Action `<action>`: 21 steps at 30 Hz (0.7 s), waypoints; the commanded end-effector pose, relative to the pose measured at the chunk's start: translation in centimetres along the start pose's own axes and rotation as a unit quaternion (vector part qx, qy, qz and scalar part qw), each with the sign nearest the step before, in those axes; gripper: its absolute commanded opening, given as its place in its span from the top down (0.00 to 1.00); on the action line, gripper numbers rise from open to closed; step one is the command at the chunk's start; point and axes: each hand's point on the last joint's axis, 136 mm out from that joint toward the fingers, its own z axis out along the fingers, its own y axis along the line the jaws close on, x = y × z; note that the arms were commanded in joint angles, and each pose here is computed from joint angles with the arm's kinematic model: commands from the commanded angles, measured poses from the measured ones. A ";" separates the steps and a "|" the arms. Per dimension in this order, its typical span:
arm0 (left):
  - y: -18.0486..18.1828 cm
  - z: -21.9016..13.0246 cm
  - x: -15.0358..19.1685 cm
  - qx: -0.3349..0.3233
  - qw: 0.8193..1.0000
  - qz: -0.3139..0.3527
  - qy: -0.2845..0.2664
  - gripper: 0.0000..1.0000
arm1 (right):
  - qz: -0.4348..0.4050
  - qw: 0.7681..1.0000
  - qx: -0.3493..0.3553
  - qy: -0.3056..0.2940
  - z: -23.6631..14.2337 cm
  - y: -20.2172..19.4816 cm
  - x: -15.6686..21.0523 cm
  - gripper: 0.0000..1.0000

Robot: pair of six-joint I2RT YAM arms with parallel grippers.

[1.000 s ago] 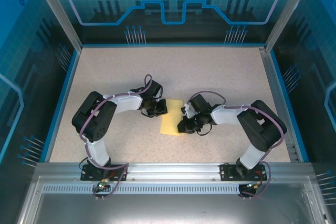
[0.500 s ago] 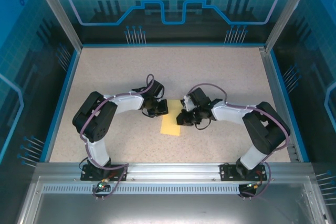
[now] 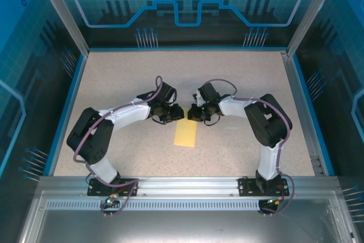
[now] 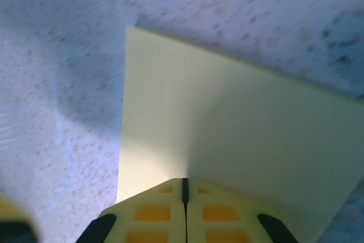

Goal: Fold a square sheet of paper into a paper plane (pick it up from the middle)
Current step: Rotate the square sheet of paper at the center of the table.

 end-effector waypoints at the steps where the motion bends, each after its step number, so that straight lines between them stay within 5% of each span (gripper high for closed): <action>1: 1.0 -0.4 1.6 -0.011 1.000 -0.025 0.013 0.74 | 0.030 0.999 0.037 -0.014 -0.3 -2.0 -1.4 0.94; 16: -5.9 3.2 7.9 0.050 0.997 -0.003 0.061 0.77 | 0.160 0.978 0.070 -0.116 -4.2 -6.7 -3.2 0.94; 21: -5.4 5.6 8.9 0.033 0.996 -0.009 0.077 0.78 | 0.192 0.971 0.109 -0.095 -4.6 -9.4 -1.3 0.94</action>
